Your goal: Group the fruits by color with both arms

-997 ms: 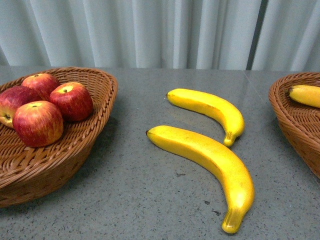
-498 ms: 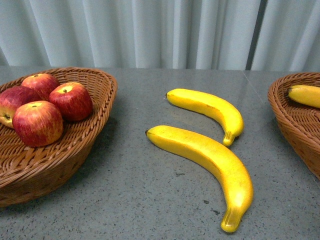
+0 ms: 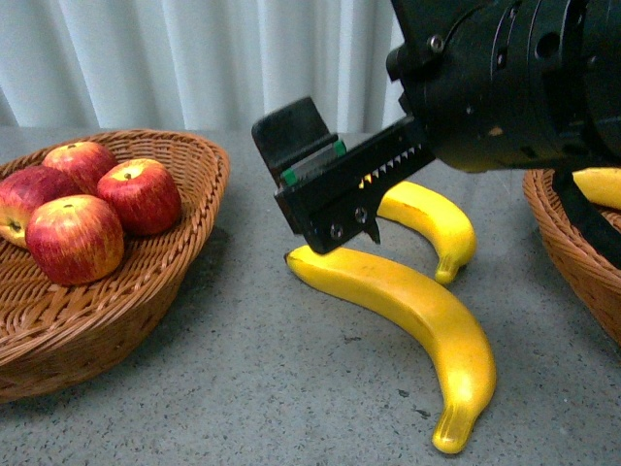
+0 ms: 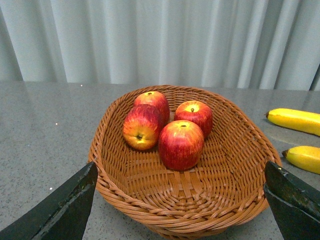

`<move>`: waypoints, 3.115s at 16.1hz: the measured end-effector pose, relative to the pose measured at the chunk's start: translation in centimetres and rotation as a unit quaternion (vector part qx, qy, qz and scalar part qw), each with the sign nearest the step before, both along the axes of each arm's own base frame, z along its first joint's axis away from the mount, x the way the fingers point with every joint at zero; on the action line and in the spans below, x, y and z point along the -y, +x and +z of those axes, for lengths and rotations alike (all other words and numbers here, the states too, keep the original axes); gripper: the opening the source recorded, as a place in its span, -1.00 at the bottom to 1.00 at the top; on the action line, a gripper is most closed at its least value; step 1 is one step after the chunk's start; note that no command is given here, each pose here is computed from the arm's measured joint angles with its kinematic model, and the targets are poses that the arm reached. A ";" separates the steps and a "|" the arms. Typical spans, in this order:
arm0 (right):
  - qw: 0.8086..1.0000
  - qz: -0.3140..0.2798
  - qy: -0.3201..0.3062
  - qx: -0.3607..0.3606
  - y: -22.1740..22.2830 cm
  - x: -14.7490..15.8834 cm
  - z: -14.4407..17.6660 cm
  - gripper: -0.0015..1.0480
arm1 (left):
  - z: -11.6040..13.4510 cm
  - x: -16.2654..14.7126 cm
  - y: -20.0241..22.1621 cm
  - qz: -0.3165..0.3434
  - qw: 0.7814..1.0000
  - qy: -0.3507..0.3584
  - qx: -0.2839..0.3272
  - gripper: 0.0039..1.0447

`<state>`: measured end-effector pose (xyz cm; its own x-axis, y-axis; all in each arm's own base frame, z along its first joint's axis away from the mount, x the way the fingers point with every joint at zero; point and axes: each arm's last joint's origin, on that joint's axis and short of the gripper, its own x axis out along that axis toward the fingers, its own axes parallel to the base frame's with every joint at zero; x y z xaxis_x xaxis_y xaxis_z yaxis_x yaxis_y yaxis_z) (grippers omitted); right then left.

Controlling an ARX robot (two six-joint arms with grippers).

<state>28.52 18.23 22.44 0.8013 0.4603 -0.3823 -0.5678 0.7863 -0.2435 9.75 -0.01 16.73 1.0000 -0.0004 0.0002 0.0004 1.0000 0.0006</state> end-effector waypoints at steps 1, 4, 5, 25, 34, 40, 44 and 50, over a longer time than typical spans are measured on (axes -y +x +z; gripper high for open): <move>1.000 0.008 -0.019 -0.016 -0.3 0.0 -0.5 0.87 | 0.0 0.0 0.0 0.000 1.000 0.000 0.000 0.88; 0.993 0.026 -0.096 -0.069 -0.7 0.1 -4.1 0.87 | 0.0 0.0 0.0 0.000 1.000 0.000 0.000 0.88; 0.991 0.027 -0.107 -0.080 -0.6 0.1 -4.7 0.87 | 0.0 0.0 0.0 0.000 1.000 0.000 0.000 0.88; 0.985 -0.097 0.127 -0.067 3.1 11.8 3.1 -0.35 | 0.0 0.0 0.0 0.000 1.000 0.000 0.000 0.88; 0.984 -0.166 0.025 -0.066 3.0 17.8 1.3 -0.35 | 0.0 0.0 0.0 0.000 1.000 0.000 0.000 0.88; 0.982 -0.177 -0.040 -0.053 2.2 20.5 0.7 -0.35 | 0.0 0.0 0.0 0.000 1.000 0.000 0.000 0.88; 0.981 -0.149 -0.110 -0.058 1.0 22.4 -0.1 0.16 | 0.0 0.0 0.0 0.000 1.000 0.000 0.000 0.88; 0.995 0.025 -0.028 -0.087 12.1 2.3 -1.0 0.87 | 0.0 0.0 0.0 0.000 1.000 0.000 0.000 0.88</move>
